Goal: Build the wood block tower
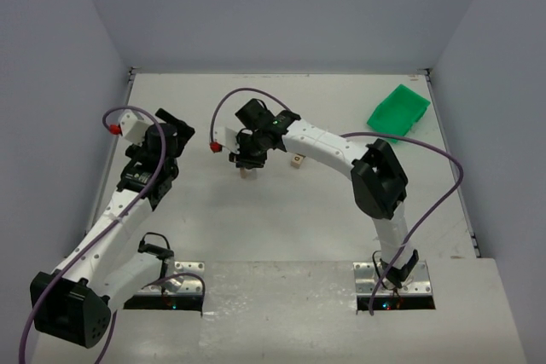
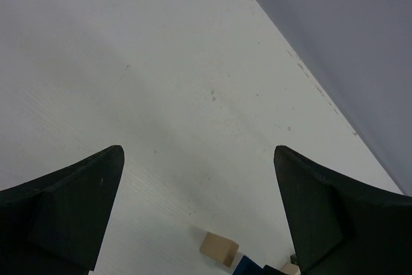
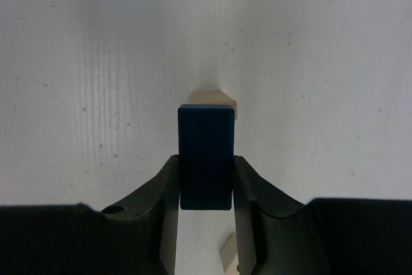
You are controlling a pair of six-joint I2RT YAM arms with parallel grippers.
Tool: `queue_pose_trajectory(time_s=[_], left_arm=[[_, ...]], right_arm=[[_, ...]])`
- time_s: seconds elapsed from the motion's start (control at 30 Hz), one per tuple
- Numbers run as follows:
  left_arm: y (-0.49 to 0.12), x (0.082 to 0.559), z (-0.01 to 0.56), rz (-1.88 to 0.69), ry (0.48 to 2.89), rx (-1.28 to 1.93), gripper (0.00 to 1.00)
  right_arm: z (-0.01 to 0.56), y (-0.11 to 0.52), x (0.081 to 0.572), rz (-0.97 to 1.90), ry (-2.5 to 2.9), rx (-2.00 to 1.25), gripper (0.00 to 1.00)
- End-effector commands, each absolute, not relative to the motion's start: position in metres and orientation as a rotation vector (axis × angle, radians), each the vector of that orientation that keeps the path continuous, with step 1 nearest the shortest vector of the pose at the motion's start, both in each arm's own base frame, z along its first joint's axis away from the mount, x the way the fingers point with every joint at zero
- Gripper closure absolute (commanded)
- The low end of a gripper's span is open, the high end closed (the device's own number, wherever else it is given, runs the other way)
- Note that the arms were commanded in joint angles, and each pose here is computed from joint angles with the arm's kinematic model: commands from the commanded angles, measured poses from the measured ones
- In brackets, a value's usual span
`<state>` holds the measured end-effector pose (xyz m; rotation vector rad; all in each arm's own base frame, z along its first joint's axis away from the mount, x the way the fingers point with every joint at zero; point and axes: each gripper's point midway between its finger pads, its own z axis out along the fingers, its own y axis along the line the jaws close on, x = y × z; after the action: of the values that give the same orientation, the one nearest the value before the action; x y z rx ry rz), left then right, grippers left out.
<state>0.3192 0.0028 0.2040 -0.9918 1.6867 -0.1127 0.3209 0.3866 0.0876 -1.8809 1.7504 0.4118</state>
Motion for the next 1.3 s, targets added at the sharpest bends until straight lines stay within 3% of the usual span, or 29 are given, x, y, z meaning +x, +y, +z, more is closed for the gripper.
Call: queue_pose_trajectory(time_s=[0.0,1.27], left_arm=[[0.006,0.324,0.212,-0.115,1.65,-1.003,0.0],[0.002,0.329,0.208,-0.125,1.668,-0.978,0.0]], right_arm=[[0.099,0.392,0.332,0.384,1.72,-1.879,0.73],[0.08,0.396,0.343,0.353,1.742,-1.849,0.66]])
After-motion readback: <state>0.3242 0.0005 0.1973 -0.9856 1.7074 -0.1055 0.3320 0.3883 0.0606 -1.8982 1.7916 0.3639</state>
